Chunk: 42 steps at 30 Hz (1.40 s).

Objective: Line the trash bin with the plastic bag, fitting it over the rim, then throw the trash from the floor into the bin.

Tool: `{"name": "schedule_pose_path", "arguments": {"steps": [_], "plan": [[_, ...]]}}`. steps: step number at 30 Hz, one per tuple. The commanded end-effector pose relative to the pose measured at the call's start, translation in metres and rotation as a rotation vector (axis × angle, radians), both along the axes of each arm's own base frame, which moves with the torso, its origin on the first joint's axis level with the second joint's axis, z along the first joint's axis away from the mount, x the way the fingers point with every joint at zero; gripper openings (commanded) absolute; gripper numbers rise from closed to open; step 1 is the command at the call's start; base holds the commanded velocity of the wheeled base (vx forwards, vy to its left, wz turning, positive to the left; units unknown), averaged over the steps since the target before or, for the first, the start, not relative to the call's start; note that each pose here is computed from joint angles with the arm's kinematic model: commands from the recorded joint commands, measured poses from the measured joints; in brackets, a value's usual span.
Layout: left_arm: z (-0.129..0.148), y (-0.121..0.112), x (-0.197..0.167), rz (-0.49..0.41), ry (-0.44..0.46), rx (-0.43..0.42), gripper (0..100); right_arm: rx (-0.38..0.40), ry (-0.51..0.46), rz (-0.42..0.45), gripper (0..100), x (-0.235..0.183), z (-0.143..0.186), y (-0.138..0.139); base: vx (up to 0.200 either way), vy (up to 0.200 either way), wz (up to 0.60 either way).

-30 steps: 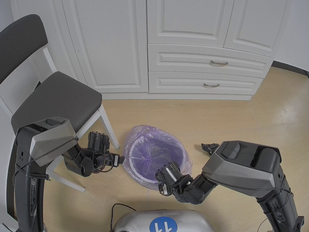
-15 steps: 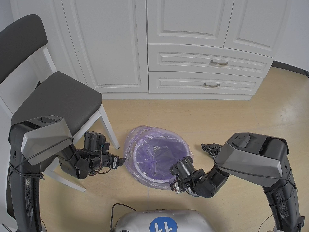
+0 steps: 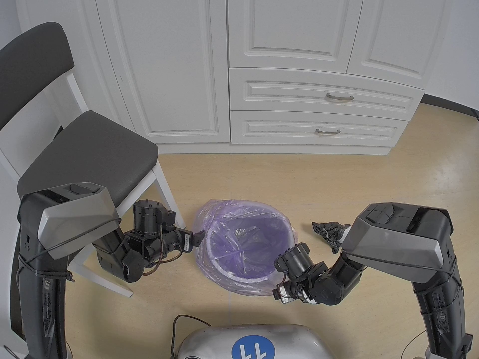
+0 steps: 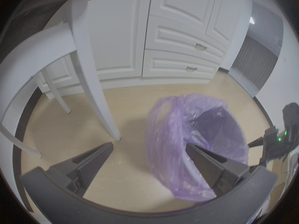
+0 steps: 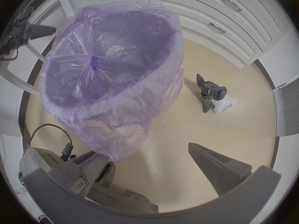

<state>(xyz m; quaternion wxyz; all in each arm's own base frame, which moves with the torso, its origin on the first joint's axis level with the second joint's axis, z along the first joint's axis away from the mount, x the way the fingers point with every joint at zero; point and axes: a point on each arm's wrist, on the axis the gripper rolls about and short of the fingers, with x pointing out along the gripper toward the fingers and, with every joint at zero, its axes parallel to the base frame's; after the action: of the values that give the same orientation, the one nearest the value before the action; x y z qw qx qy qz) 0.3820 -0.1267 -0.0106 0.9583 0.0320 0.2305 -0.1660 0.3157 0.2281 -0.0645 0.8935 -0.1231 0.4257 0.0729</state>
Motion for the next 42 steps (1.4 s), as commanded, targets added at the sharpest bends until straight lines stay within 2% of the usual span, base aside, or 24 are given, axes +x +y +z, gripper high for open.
{"name": "schedule_pose_path", "arguments": {"steps": [1, 13, 18, 19, 24, 28, 36, 38, 42], "plan": [[-0.016, -0.007, 0.004, 0.003, -0.002, -0.021, 100, 0.002, 0.001, 0.008, 100, -0.002, 0.001, 0.001, 0.000, 0.000, 0.00], [-0.053, 0.005, 0.041, 0.105, 0.001, -0.041, 100, 0.006, -0.003, 0.008, 100, -0.002, 0.000, 0.002, 0.000, 0.000, 0.00], [-0.061, 0.006, 0.051, 0.176, 0.059, -0.045, 100, 0.012, -0.013, 0.010, 100, -0.002, 0.001, 0.002, 0.000, 0.000, 0.00], [-0.061, 0.006, 0.051, 0.176, 0.059, -0.045, 100, 0.012, -0.013, 0.010, 100, -0.002, 0.001, 0.002, 0.000, 0.000, 0.00], [-0.058, 0.003, 0.056, 0.210, 0.169, -0.063, 100, 0.011, -0.013, 0.009, 100, -0.002, 0.001, 0.002, 0.000, 0.000, 0.00], [-0.053, -0.003, 0.063, 0.247, 0.225, -0.115, 100, 0.009, -0.012, 0.010, 100, -0.002, 0.000, 0.002, 0.000, 0.000, 0.00], [-0.053, -0.004, 0.060, 0.253, 0.231, -0.123, 100, 0.010, -0.013, 0.019, 100, -0.009, 0.010, 0.000, 0.000, 0.000, 0.00], [-0.035, -0.005, 0.050, 0.243, 0.224, -0.116, 100, 0.018, -0.023, 0.043, 100, -0.017, 0.027, -0.004, 0.000, 0.000, 0.00], [-0.016, -0.005, 0.033, 0.215, 0.223, -0.085, 100, 0.038, -0.044, 0.098, 100, -0.029, 0.048, -0.012, 0.000, 0.000, 0.00]]}}
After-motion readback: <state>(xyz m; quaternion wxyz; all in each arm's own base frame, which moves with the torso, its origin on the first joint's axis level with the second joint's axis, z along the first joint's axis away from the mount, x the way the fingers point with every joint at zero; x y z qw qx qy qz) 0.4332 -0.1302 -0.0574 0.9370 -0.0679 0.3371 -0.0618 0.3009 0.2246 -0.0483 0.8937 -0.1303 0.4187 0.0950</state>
